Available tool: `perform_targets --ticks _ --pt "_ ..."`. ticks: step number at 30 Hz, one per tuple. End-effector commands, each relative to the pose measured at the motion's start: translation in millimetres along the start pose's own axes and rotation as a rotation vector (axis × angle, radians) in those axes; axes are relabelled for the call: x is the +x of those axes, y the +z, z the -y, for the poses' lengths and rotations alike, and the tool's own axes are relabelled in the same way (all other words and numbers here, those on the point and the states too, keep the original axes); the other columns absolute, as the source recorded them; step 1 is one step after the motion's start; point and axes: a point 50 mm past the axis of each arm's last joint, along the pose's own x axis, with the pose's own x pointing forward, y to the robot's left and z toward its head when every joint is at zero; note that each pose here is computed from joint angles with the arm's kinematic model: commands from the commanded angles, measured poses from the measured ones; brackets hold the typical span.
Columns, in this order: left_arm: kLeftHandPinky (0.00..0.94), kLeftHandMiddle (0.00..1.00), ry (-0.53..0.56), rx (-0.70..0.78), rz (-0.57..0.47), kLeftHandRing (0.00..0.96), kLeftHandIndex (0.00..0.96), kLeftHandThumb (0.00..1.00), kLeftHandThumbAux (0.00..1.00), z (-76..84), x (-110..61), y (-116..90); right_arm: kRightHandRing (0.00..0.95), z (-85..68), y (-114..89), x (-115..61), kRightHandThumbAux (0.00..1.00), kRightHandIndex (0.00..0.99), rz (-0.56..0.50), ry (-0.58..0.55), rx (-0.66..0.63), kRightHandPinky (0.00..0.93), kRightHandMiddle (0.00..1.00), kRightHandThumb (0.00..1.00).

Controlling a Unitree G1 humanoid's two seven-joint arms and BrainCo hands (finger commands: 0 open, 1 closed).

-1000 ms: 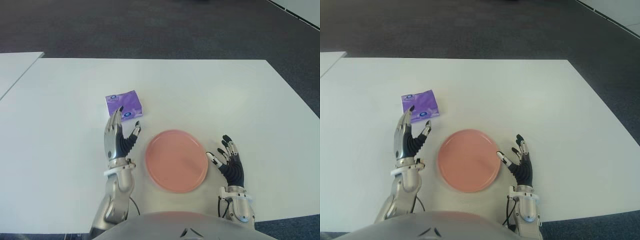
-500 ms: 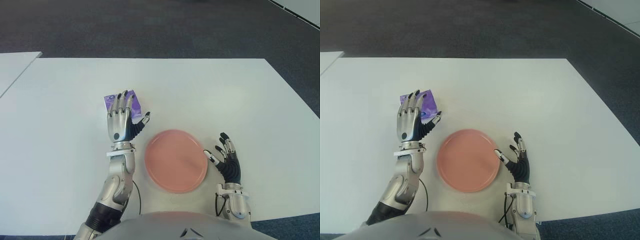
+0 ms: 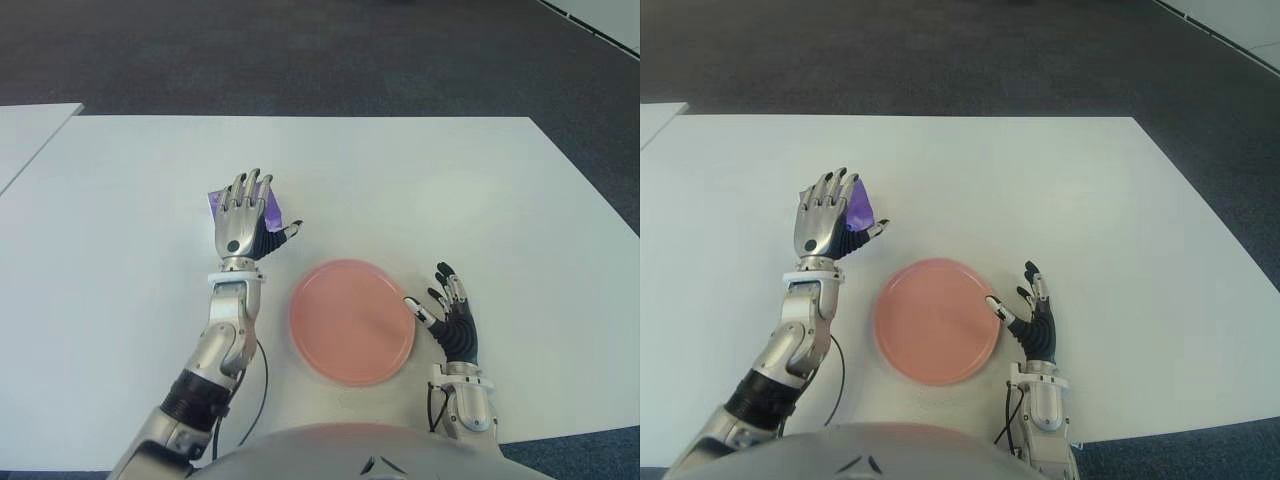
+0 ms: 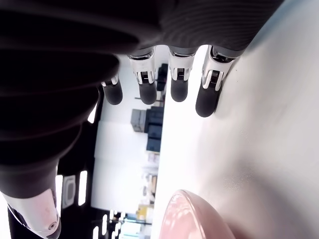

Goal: Put the tissue paper into the plate.

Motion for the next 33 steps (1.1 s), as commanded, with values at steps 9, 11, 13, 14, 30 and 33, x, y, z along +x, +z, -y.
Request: perform_targets --ticks 9,11,13,14,30,33 --pt "0.001 0.002 -0.033 0.074 0.06 0.0 0.042 0.314 0.288 11.1 4.4 -2 0.016 -2.4 -16 -6.7 0.674 0.017 -0.089 0.002 0.012 0.0 0.051 0.106" --pt "0.0 0.0 -0.026 0.077 0.061 0.0 0.046 0.314 0.277 11.8 5.4 -3 0.015 -2.2 -16 -6.7 0.674 0.017 -0.088 0.005 0.01 0.0 0.051 0.107" --pt "0.002 0.0 -0.021 0.077 0.061 0.0 0.048 0.315 0.27 12.5 6.2 -3 0.013 -1.7 -17 -6.5 0.674 0.016 -0.09 0.008 0.01 0.0 0.051 0.108" --pt "0.004 0.0 -0.019 0.078 0.059 0.0 0.049 0.316 0.267 12.8 6.6 -3 0.012 -1.4 -17 -6.5 0.674 0.016 -0.093 0.009 0.01 0.0 0.05 0.108" --pt "0.009 0.008 -0.032 0.097 0.029 0.0 0.076 0.304 0.278 16.4 15.1 -4 0.008 0.7 -18 -5.3 0.689 0.012 -0.1 0.009 0.007 0.0 0.045 0.099" --pt "0.004 0.009 -0.041 0.101 0.021 0.0 0.082 0.281 0.287 18.3 18.3 -5 0.01 1.2 -19 -5.3 0.7 0.013 -0.101 0.006 0.014 0.0 0.047 0.097"
